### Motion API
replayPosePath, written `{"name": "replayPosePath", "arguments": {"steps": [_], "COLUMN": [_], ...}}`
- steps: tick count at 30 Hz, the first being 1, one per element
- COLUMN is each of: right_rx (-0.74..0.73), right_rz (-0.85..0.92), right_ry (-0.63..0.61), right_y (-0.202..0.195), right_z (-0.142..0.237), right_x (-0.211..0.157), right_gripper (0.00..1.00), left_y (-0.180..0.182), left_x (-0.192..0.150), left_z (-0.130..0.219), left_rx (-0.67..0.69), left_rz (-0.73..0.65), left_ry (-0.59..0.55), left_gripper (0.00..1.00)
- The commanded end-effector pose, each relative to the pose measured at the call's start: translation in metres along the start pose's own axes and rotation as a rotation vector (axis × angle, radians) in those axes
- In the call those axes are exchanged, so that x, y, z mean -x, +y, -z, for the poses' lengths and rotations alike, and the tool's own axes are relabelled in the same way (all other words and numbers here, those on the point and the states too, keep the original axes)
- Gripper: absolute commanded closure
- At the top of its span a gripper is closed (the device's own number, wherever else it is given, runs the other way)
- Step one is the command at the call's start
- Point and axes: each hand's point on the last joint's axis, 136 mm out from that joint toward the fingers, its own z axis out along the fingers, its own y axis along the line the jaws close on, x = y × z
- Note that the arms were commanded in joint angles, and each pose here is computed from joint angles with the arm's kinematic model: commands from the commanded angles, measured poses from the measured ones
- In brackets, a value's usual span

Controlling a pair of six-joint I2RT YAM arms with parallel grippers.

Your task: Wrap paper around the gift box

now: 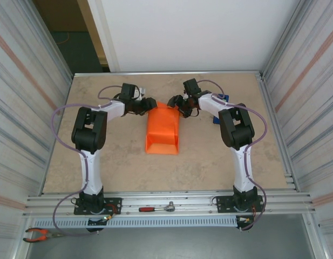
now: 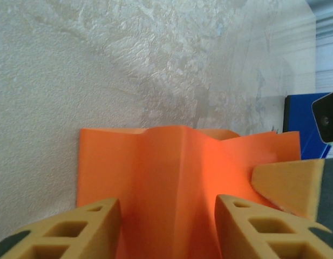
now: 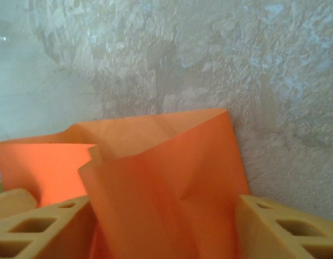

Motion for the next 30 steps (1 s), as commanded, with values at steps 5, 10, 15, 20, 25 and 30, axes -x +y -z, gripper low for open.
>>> {"name": "replayPosePath", "arguments": {"steps": [5, 10, 15, 20, 25, 30], "right_rx": [0.019, 0.005, -0.062, -0.16, -0.271, -0.302], "right_rz": [0.016, 0.064, 0.153, 0.258, 0.343, 0.364], "right_ry": [-0.064, -0.113, -0.126, -0.119, -0.125, -0.116], "right_y": [0.009, 0.013, 0.005, -0.016, -0.042, -0.056], "right_z": [0.042, 0.076, 0.094, 0.103, 0.108, 0.095], "right_x": [0.01, -0.005, -0.048, -0.107, -0.157, -0.188], "right_gripper": [0.09, 0.05, 0.03, 0.01, 0.02, 0.02], "left_y": [-0.016, -0.033, -0.034, -0.009, 0.009, 0.013], "left_x": [0.019, 0.024, -0.003, -0.055, -0.113, -0.153], "left_z": [0.032, 0.07, 0.105, 0.134, 0.15, 0.15], "left_rx": [-0.018, -0.041, -0.011, 0.086, 0.189, 0.279], "left_rz": [-0.03, -0.06, -0.063, -0.036, -0.087, -0.216], "left_ry": [-0.048, -0.103, -0.144, -0.181, -0.178, -0.151], "left_gripper": [0.28, 0.2, 0.14, 0.01, 0.01, 0.01]}}
